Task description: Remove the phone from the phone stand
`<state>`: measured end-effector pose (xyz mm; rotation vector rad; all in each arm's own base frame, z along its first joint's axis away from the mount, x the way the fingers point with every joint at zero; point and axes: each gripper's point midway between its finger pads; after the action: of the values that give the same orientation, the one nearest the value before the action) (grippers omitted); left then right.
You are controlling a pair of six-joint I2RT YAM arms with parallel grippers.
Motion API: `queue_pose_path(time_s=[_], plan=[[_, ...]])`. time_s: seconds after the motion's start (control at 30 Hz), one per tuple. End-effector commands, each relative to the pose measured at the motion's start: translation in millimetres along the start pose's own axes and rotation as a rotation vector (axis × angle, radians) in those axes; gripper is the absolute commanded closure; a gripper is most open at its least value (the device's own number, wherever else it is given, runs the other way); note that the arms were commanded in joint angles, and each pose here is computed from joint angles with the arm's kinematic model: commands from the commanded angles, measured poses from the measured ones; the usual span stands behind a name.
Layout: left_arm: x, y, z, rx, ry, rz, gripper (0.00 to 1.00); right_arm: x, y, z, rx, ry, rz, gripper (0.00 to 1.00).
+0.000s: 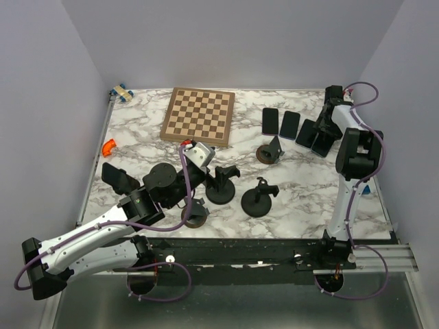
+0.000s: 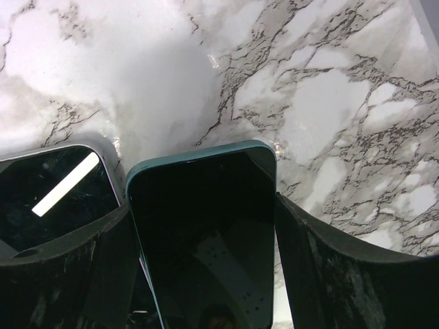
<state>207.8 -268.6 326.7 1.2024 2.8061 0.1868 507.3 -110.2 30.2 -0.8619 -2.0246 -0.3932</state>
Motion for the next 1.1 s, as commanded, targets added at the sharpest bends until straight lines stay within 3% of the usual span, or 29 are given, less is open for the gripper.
queue_pose_path(time_s=[0.0,0.17,0.37,0.57,0.8,1.07], plan=[[0.0,-2.4,-10.5,0.007,-0.018,0.016,0.12,-0.1,7.7,6.6,0.053,0.011,0.004,0.18],[2.7,-1.3,-12.8,0.007,-0.027,0.014,0.11,30.6,20.0,-7.4,0.057,-0.018,-0.043,0.03],[4.9,3.5,-15.5,-0.008,-0.035,-0.006,0.11,119.6,35.6,-40.4,0.035,-0.151,-0.136,0.00],[7.1,8.7,-18.3,-0.020,-0.044,-0.028,0.11,216.1,48.7,7.4,0.008,-0.203,-0.366,0.00],[5.2,9.8,-16.2,-0.026,-0.036,-0.035,0.11,274.9,36.6,105.1,-0.029,-0.087,-0.775,0.00],[6.2,31.2,-16.4,-0.081,-0.016,-0.139,0.11,327.9,19.8,94.4,0.029,-0.196,-0.924,0.00]])
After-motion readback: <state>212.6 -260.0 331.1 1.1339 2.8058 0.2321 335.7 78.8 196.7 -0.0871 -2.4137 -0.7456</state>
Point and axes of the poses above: each gripper's point midway between its finger pads, its own x axis back along the fingers, its own y axis along the line the jaws close on, z = x × y, and after that the axes turned 9 degrees about -x, right-handed
